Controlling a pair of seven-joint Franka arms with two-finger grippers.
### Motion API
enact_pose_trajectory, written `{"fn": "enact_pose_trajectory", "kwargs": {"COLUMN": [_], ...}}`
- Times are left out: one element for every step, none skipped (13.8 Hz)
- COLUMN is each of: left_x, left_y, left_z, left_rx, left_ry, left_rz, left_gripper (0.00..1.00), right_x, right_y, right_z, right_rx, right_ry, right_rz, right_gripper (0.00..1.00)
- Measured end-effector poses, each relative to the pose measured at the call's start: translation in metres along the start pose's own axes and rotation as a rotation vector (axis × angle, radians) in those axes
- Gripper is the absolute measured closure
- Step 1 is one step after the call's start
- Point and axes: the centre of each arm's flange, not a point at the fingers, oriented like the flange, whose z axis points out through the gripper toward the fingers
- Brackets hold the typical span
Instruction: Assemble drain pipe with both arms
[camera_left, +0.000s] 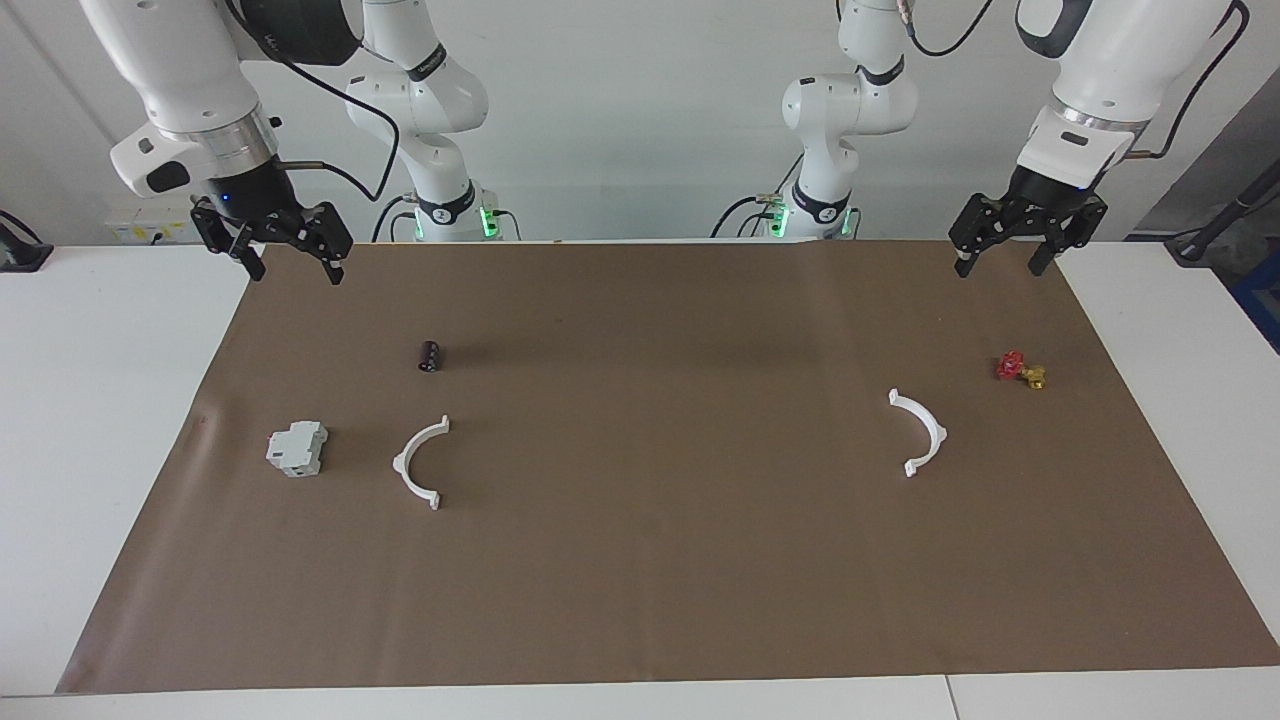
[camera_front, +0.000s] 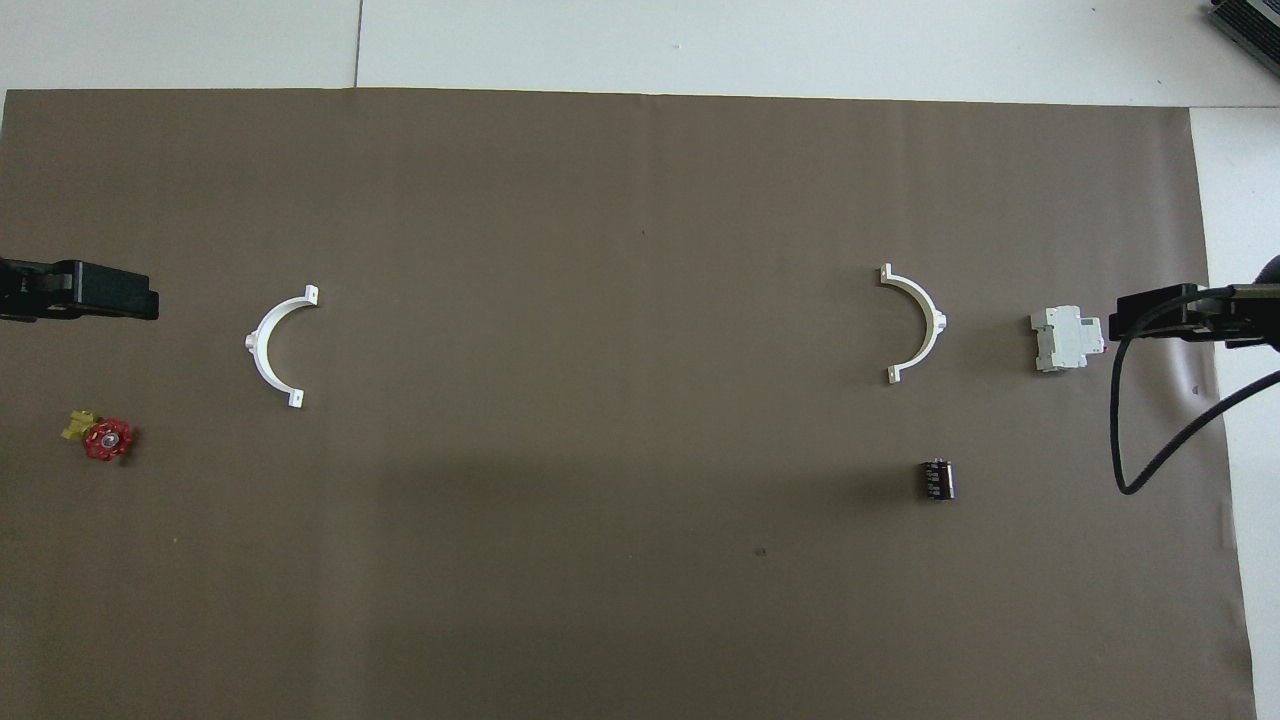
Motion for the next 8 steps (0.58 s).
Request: {"fn": "enact_pose_trajectory", "kwargs": {"left_x": [0.000, 0.000, 0.000, 0.000, 0.000, 0.000, 0.000, 0.000], "left_y": [0.000, 0.000, 0.000, 0.000, 0.000, 0.000, 0.001, 0.001], "left_z": [0.000, 0.000, 0.000, 0.000, 0.000, 0.000, 0.000, 0.000], "left_rx": [0.000, 0.000, 0.000, 0.000, 0.000, 0.000, 0.000, 0.000], "left_ry": [0.000, 0.000, 0.000, 0.000, 0.000, -0.001, -0.001, -0.001], "left_rz": [0.001, 0.001, 0.001, 0.001, 0.001, 0.001, 0.001, 0.001], "left_gripper": [0.00, 0.00, 0.00, 0.00, 0.00, 0.00, 0.00, 0.00], "right_x": [0.000, 0.000, 0.000, 0.000, -0.001, 0.000, 0.002, 0.004], "right_y": [0.000, 0.000, 0.000, 0.000, -0.001, -0.001, -0.001, -0.002], "right_z": [0.000, 0.000, 0.001, 0.002, 0.004, 0.007, 0.013, 0.023], "right_rx": [0.000, 0.000, 0.000, 0.000, 0.000, 0.000, 0.001, 0.002], "right_ry": [0.000, -0.001, -0.002, -0.004, -0.006, -0.002, 0.011, 0.025], "right_rz": [0.000, 0.000, 0.000, -0.001, -0.005, -0.017, -0.033, -0.052], "right_gripper": [0.00, 0.00, 0.00, 0.00, 0.00, 0.00, 0.00, 0.00]}}
